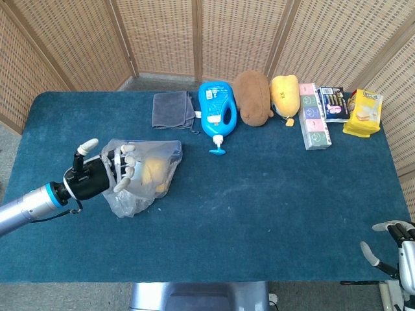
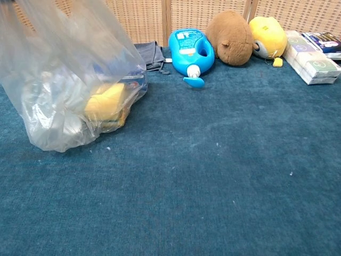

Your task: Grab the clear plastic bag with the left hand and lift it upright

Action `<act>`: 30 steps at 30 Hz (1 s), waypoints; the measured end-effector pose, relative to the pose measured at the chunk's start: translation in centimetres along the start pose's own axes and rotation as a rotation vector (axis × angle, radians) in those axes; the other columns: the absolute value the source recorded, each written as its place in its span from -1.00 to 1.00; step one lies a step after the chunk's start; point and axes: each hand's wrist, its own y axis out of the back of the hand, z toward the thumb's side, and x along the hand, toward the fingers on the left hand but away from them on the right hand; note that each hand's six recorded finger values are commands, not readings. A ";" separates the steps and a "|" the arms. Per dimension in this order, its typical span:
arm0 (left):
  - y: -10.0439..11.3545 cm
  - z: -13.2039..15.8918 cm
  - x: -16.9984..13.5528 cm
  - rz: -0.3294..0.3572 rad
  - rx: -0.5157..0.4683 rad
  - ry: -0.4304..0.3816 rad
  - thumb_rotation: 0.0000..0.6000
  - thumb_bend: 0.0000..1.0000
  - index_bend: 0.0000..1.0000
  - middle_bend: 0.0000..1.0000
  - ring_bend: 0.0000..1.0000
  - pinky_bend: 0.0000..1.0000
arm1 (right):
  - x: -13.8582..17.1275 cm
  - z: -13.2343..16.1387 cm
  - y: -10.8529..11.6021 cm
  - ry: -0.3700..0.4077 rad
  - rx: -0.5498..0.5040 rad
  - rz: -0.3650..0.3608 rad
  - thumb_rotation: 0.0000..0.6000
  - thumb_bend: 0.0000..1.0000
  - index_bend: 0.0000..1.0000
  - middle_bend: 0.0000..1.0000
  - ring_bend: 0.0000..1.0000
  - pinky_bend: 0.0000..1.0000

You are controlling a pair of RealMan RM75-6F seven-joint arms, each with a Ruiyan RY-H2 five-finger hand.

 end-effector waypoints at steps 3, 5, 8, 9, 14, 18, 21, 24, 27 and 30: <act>-0.4 0.7 0.2 0.007 -0.015 -0.034 -0.56 -0.28 -0.34 -0.04 -0.01 0.28 | -0.1 0.0 0.0 0.001 -0.001 -0.001 -0.72 -0.35 -0.15 -0.17 -0.36 -0.57; -0.8 1.1 0.4 0.012 -0.018 -0.052 -0.55 -0.21 -0.30 0.00 0.04 0.31 | 0.0 0.0 0.0 0.000 -0.002 -0.001 -0.72 -0.35 -0.15 -0.17 -0.36 -0.57; -1.2 1.9 0.7 0.026 -0.013 -0.074 -0.53 -0.11 -0.20 0.08 0.12 0.40 | 0.0 -0.1 0.0 -0.001 -0.002 0.001 -0.70 -0.35 -0.15 -0.17 -0.36 -0.57; -1.3 2.1 0.8 0.033 -0.008 -0.081 -0.54 -0.10 -0.17 0.10 0.14 0.41 | -0.1 -0.1 0.0 0.000 -0.002 0.001 -0.69 -0.35 -0.15 -0.17 -0.36 -0.57; -1.7 3.7 1.3 0.087 0.032 -0.115 -0.55 0.02 -0.06 0.20 0.23 0.47 | -0.1 0.0 -0.1 0.004 -0.006 0.004 -0.67 -0.35 -0.15 -0.17 -0.36 -0.57; -2.0 5.0 2.0 0.138 0.072 -0.137 -0.54 0.18 0.02 0.27 0.27 0.48 | -0.2 0.1 -0.1 0.006 -0.009 0.006 -0.67 -0.35 -0.15 -0.17 -0.36 -0.57; -2.4 5.9 2.7 0.172 0.112 -0.145 -0.53 0.35 0.12 0.35 0.33 0.52 | -0.2 0.0 -0.1 0.006 -0.012 0.005 -0.66 -0.35 -0.15 -0.17 -0.36 -0.57; -2.8 6.7 3.6 0.200 0.142 -0.152 -0.42 0.45 0.19 0.39 0.36 0.54 | -0.1 -0.1 -0.2 0.004 -0.015 0.005 -0.65 -0.35 -0.15 -0.17 -0.36 -0.57; -3.3 7.3 4.6 0.223 0.158 -0.160 -0.27 0.48 0.26 0.44 0.40 0.56 | 0.0 -0.2 -0.1 0.001 -0.017 0.004 -0.65 -0.35 -0.15 -0.17 -0.36 -0.57; -3.7 7.8 5.5 0.241 0.168 -0.164 -0.18 0.49 0.31 0.48 0.44 0.58 | 0.1 -0.4 -0.1 -0.003 -0.017 0.001 -0.65 -0.35 -0.15 -0.17 -0.36 -0.57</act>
